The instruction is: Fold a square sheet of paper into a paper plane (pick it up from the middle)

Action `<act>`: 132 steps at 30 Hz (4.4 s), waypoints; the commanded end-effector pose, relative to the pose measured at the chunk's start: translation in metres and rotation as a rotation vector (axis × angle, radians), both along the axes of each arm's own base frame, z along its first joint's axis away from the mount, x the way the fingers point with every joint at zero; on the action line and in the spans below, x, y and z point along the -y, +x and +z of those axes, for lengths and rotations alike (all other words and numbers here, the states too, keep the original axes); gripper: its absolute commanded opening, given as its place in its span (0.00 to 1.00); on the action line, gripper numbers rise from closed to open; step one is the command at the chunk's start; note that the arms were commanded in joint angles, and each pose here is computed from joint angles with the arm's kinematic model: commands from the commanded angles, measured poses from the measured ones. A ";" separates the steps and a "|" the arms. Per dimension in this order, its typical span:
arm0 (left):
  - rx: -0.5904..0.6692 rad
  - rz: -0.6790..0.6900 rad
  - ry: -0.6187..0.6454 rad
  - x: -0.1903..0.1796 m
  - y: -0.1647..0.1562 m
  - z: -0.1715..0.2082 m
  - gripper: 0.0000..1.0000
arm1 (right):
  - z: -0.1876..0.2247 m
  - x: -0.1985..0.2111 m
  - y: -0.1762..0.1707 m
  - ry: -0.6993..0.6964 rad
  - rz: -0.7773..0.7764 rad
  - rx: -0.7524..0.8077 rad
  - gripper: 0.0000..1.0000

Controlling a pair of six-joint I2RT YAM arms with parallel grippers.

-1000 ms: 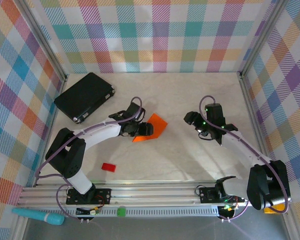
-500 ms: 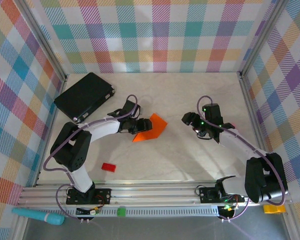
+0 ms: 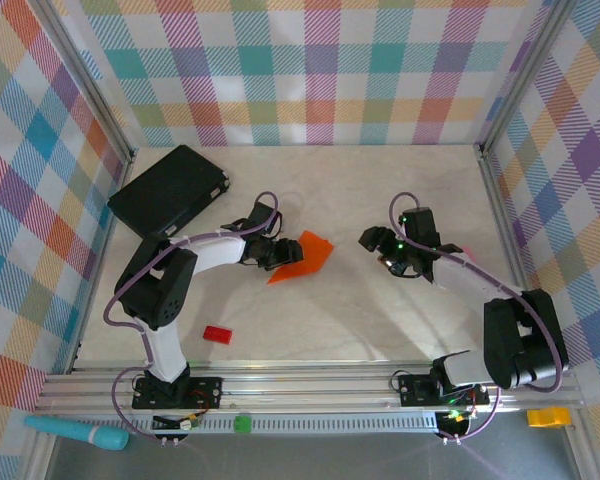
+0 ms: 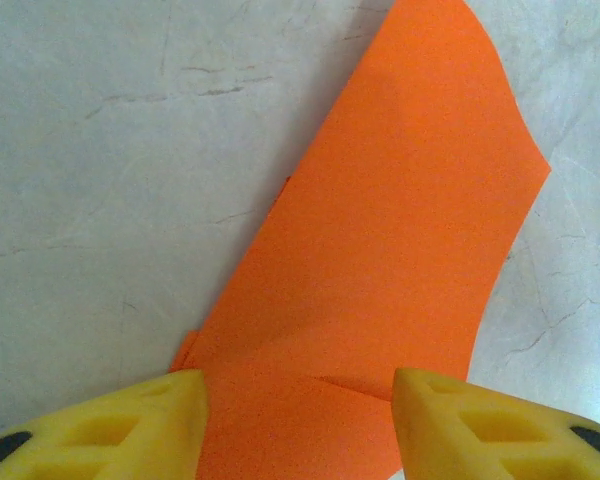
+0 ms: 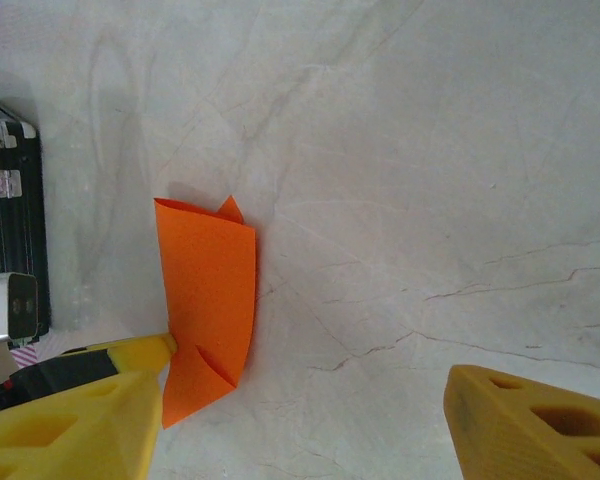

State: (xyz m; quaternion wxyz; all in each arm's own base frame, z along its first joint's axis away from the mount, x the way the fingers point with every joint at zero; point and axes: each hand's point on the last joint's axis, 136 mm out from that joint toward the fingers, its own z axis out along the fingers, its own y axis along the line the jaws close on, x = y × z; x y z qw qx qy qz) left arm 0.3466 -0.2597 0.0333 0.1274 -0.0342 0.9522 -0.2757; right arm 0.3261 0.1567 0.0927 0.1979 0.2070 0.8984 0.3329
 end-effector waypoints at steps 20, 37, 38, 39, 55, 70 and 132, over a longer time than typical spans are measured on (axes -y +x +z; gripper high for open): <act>-0.126 0.090 -0.050 0.002 -0.022 -0.020 0.44 | -0.046 -0.124 -0.024 0.218 0.098 -0.188 0.48; -0.117 0.086 -0.037 0.000 -0.021 -0.018 0.43 | -0.055 -0.133 -0.016 0.269 0.088 -0.190 0.32; -0.115 0.084 -0.035 0.000 -0.020 -0.017 0.43 | -0.054 -0.134 -0.015 0.273 0.089 -0.185 0.31; -0.116 0.085 -0.035 0.000 -0.021 -0.017 0.43 | -0.054 -0.134 -0.014 0.275 0.089 -0.181 0.30; -0.100 0.070 -0.032 0.000 -0.020 -0.012 0.43 | -0.044 -0.134 -0.014 0.286 0.103 -0.139 0.18; 0.156 -0.025 0.005 -0.006 -0.002 0.049 0.51 | -0.037 -0.124 -0.010 0.240 0.074 -0.103 0.03; 0.765 -0.750 0.308 0.051 -0.044 0.019 0.38 | -0.011 -0.103 -0.009 0.289 0.029 -0.221 0.02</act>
